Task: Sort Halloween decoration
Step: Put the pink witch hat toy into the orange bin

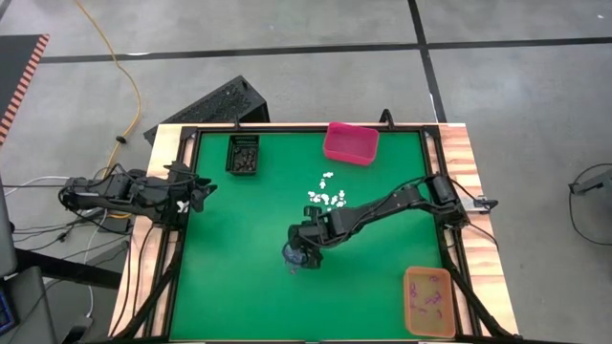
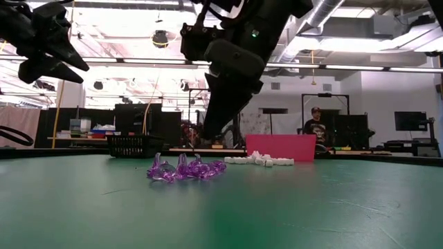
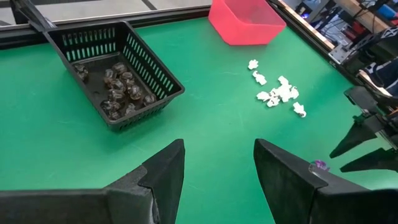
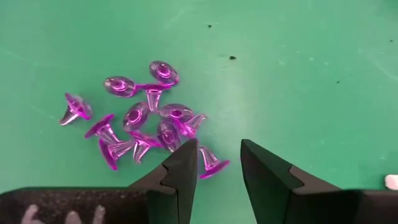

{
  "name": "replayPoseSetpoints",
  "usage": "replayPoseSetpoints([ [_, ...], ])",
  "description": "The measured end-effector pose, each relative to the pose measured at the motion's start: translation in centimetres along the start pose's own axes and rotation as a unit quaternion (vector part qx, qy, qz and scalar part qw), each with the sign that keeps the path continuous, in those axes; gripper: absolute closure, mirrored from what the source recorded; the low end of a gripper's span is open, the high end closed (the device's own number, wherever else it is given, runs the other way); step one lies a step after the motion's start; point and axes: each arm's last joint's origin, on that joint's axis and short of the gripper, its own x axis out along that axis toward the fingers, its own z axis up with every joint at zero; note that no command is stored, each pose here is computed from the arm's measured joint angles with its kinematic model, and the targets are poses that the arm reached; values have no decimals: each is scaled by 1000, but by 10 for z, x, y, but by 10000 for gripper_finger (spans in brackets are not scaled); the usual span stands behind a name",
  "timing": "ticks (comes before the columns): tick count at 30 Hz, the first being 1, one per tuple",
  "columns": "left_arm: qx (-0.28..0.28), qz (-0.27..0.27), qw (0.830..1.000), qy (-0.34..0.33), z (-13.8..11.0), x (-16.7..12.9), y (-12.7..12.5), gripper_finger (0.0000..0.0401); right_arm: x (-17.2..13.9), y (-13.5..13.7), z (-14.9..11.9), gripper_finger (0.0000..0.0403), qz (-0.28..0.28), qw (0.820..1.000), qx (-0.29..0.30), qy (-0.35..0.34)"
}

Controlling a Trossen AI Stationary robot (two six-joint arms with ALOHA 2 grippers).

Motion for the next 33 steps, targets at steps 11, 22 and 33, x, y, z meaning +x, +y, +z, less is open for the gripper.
replayPoseSetpoints([
  [11,1,4,1000,-5,0,0,0,218,6,7,-8,251,-19,1000,-15,-8],
  [22,-3,1,1000,-2,0,0,0,218,16,8,-18,251,-18,999,-12,-24],
  [33,-3,3,1000,-4,0,0,0,218,16,12,-19,251,-1,1000,-18,-21],
])
